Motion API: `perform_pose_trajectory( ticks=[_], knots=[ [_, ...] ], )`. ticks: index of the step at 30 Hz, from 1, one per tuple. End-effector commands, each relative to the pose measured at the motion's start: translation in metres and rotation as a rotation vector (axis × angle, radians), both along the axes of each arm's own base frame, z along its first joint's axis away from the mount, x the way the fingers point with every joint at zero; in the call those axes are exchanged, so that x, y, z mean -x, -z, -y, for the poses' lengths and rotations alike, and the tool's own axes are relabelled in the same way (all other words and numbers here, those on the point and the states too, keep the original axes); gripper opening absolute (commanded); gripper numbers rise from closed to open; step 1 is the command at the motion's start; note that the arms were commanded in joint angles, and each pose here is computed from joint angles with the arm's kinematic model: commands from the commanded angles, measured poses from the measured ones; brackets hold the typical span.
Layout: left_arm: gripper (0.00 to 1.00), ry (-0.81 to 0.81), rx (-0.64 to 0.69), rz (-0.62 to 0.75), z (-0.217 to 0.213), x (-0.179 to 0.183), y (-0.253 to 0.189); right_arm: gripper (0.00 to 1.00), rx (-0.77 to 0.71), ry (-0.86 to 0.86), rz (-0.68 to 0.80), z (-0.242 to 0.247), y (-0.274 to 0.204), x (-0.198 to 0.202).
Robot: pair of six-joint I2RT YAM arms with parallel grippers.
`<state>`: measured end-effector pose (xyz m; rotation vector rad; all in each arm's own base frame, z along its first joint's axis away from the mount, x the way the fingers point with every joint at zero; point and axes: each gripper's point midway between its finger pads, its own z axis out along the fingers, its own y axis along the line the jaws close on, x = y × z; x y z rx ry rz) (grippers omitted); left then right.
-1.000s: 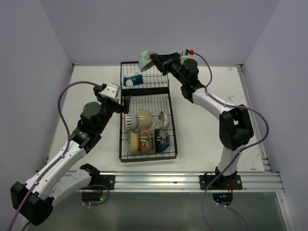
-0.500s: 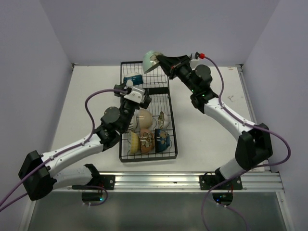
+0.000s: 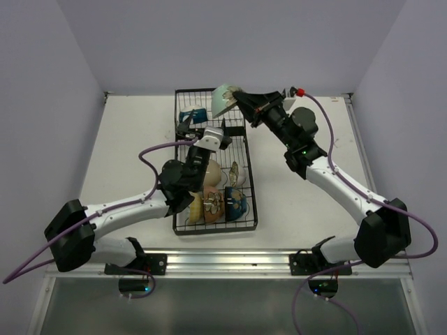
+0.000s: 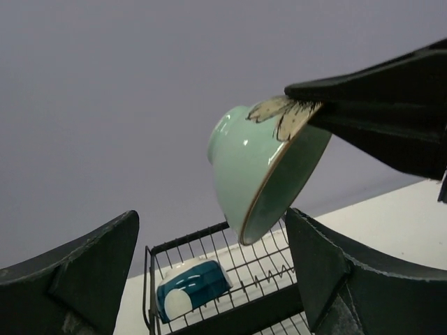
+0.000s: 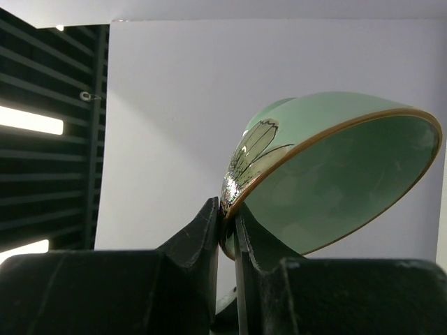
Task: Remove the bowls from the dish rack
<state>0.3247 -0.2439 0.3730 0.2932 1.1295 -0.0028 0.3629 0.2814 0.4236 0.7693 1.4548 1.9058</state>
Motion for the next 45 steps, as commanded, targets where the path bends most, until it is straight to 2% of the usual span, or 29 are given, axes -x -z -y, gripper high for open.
perform_pose_trajectory(
  ticks=[1,7,10,17,27,30,32,36,39,42,45],
  knots=[
    [0.88,-0.04,0.154,0.125,-0.014,0.009,-0.048,0.0,-0.101,-0.008,0.096,0.009,-0.044,0.023],
    [0.77,-0.063,0.164,0.141,-0.013,0.006,-0.049,0.0,-0.103,-0.039,0.071,-0.002,-0.037,0.026],
    [0.68,-0.095,0.154,0.147,-0.015,0.004,-0.046,0.0,-0.097,-0.055,0.069,-0.006,-0.037,0.027],
    [0.39,-0.147,0.121,0.161,-0.015,0.002,-0.044,0.0,-0.085,-0.067,0.064,-0.008,-0.036,0.031],
    [0.26,-0.172,0.111,0.194,-0.014,0.0,-0.05,0.0,-0.069,-0.099,0.022,-0.017,-0.023,0.031],
    [0.16,-0.201,0.065,0.208,-0.011,-0.003,-0.051,0.0,-0.058,-0.102,0.018,-0.017,-0.021,0.032],
    [0.01,-0.228,0.058,0.227,-0.014,-0.002,-0.054,0.0,-0.055,-0.104,0.009,-0.017,-0.016,0.032],
    [0.0,-0.235,0.059,0.233,-0.016,-0.001,-0.057,0.0,-0.049,-0.096,-0.012,-0.018,-0.006,0.029],
    [0.0,-0.241,0.059,0.221,-0.017,-0.002,-0.054,0.04,-0.052,-0.099,-0.033,-0.019,0.004,0.026],
    [0.0,-0.262,0.067,0.213,-0.021,-0.002,-0.05,0.15,-0.049,-0.102,-0.055,-0.021,0.013,0.024],
    [0.0,-0.282,0.058,0.201,-0.023,-0.003,-0.047,0.2,-0.046,-0.104,-0.072,-0.022,0.021,0.023]
  ],
)
